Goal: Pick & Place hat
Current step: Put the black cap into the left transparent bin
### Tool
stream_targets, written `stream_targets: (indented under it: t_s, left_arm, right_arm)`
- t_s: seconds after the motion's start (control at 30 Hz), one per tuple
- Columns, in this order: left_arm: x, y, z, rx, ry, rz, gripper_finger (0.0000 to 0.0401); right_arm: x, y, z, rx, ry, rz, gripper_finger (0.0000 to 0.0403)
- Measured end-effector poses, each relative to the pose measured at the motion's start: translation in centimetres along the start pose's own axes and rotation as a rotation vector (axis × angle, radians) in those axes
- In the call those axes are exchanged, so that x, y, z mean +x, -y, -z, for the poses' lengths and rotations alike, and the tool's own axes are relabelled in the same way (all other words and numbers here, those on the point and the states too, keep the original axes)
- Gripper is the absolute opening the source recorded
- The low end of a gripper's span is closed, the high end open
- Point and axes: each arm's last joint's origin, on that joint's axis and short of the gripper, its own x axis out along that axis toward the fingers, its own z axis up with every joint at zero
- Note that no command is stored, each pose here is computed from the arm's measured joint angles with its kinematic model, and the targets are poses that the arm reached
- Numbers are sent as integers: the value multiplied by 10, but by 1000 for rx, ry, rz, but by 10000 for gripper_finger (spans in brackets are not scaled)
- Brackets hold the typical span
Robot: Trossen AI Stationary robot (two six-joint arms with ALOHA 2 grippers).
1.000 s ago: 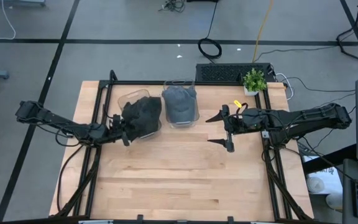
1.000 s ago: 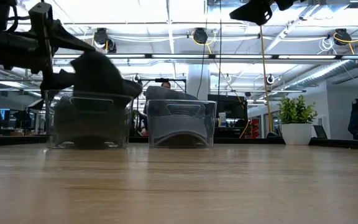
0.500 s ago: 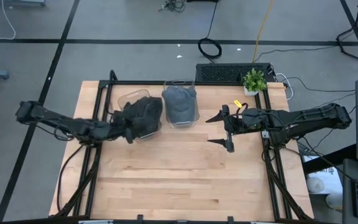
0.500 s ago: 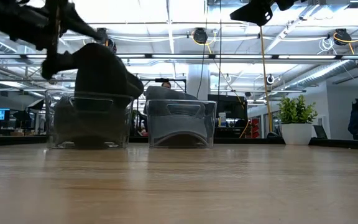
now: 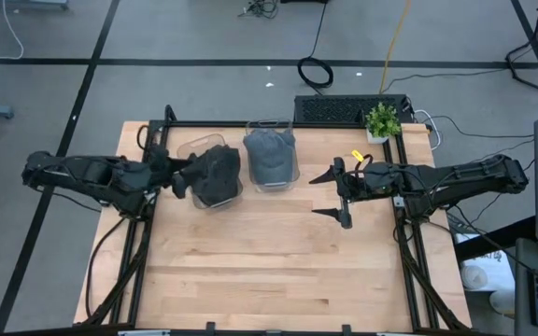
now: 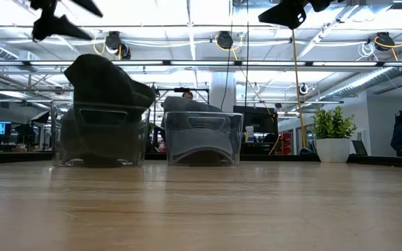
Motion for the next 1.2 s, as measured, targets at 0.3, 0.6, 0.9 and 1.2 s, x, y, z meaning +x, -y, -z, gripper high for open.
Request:
stream_targets:
  t_s: [0.3,0.6,0.9,1.2]
  left_arm:
    - [31,49,13,274,-141,436,209]
    - [104,48,56,201,-330,46,16]
    - [104,15,61,135,-378,-311,4]
    - [106,-9,63,177,-490,-514,2]
  right_arm:
    - [0,0,0,0,-1,0,364]
    - [0,0,0,1,-1,1,364]
    - [0,0,1,19,-7,2,364]
    - [0,0,1,17,-6,2,364]
